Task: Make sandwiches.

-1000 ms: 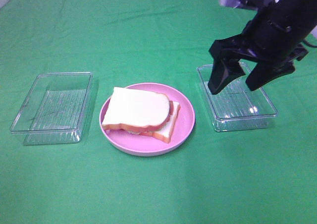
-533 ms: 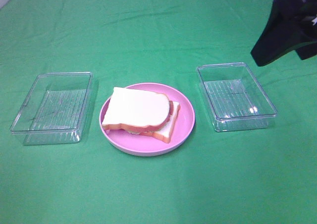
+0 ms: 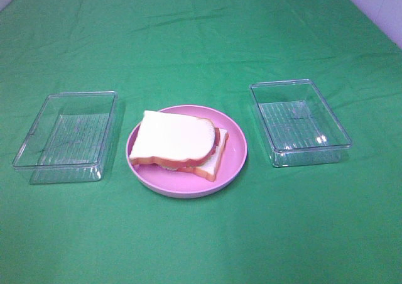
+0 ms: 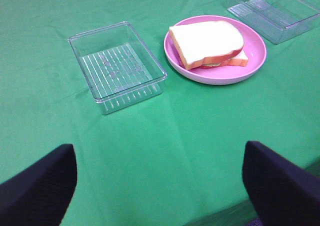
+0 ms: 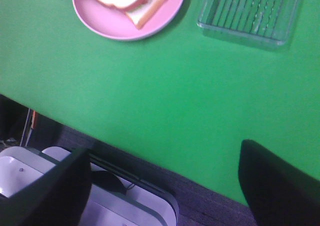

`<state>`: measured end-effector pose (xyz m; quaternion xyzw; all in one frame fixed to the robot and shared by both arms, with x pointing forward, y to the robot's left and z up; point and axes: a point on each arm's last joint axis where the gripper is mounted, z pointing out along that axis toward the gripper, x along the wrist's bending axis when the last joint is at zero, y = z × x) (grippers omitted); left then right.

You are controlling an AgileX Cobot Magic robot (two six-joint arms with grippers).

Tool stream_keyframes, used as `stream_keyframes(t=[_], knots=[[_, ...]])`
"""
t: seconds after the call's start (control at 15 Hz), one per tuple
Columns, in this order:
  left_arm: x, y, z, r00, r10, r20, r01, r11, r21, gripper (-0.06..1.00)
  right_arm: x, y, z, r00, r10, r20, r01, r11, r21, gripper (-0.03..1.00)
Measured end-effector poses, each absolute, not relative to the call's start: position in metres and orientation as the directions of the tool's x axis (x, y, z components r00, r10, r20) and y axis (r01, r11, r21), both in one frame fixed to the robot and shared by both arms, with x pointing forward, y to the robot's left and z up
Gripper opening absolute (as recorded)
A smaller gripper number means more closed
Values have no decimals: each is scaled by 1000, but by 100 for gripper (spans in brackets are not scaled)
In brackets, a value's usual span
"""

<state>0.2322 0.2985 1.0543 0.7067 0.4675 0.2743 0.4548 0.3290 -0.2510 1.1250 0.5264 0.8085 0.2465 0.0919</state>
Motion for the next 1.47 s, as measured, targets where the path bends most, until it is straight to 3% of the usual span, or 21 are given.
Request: stream_keyframes(t=[0.4, 0.47, 0.67, 1.47], knots=[[231, 297, 1054, 436, 899, -30, 403, -166, 900, 85, 258, -279, 1050, -489, 871, 45, 729, 380, 570, 75], [231, 297, 1054, 436, 899, -30, 403, -166, 900, 85, 249, -283, 1051, -500, 866, 13, 657, 369, 658, 75], [231, 297, 1054, 437, 899, -29, 403, -166, 900, 85, 247, -286, 1047, -488, 873, -19, 600, 351, 719, 75], [231, 297, 1054, 432, 901, -29, 403, -164, 900, 85, 248, -286, 1045, -488, 872, -28, 585, 350, 732, 75]])
